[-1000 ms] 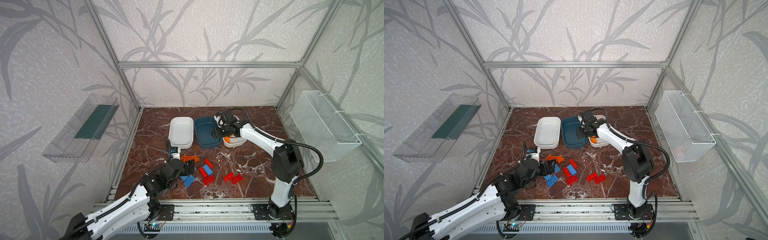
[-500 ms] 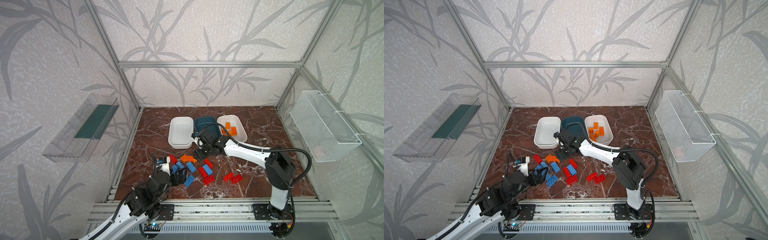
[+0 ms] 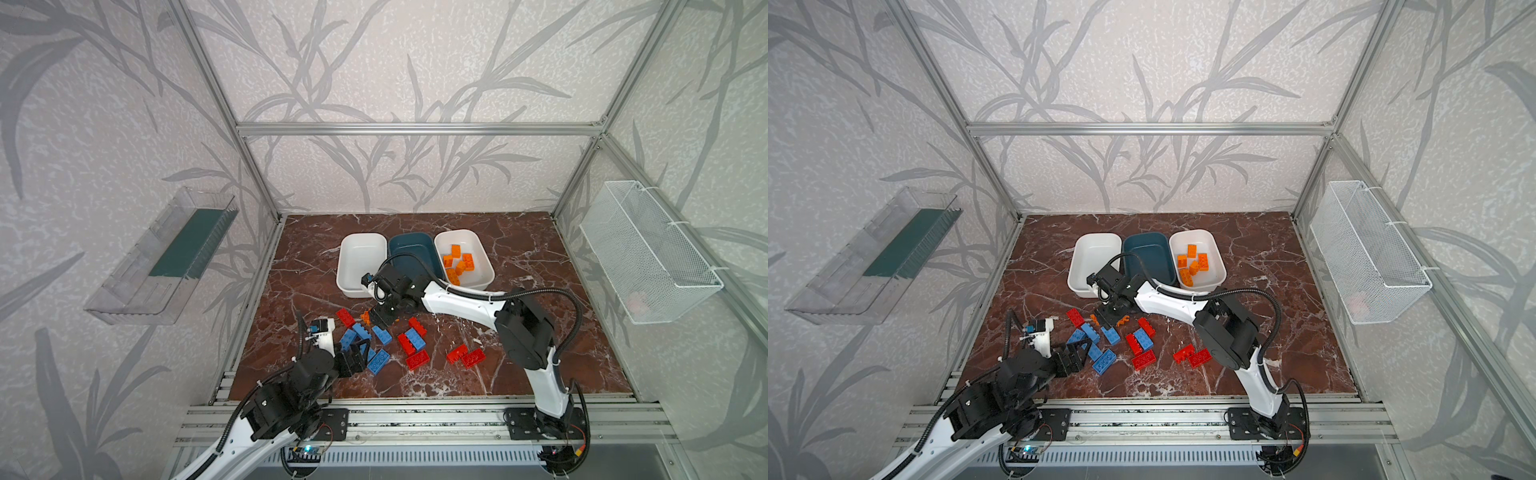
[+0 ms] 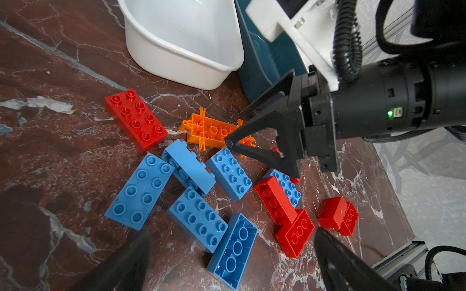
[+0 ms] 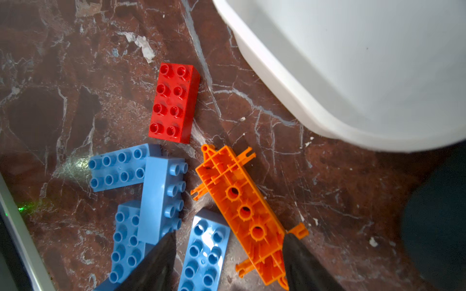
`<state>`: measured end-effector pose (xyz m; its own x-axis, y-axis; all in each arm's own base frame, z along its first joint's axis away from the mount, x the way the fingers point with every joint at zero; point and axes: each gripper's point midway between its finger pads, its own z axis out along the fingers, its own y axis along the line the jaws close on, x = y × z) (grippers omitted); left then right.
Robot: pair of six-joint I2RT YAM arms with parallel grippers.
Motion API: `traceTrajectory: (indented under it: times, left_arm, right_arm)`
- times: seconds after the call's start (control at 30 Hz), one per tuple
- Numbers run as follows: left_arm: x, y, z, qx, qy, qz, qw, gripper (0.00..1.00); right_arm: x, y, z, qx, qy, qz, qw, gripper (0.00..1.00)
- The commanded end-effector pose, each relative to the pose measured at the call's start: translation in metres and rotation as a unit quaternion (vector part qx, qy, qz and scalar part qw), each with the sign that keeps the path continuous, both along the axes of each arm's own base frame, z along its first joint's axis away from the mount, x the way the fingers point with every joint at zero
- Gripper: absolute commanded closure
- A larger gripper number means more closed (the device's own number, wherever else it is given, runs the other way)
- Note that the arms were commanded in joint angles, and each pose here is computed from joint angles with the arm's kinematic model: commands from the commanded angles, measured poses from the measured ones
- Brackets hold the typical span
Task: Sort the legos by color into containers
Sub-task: 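Lower the right gripper onto the long orange frame piece and grasp it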
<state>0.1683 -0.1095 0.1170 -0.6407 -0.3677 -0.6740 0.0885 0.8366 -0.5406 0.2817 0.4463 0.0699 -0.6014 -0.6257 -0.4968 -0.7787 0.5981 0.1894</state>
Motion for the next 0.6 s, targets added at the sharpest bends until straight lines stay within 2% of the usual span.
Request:
traceTrajectory:
  times: [0.0,0.57]
  left_arm:
    - [0.0,0.005,-0.008,0.008,0.007,0.012,1.0,0.01]
    - [0.003,0.009,-0.01,0.017,0.001,0.024,1.0,0.01]
  right_arm:
    - [-0.001,0.002,-0.007,-0.016,0.0,0.014,1.0,0.33]
    - [0.007,0.008,-0.041,-0.046,0.005,0.019,0.999,0.38]
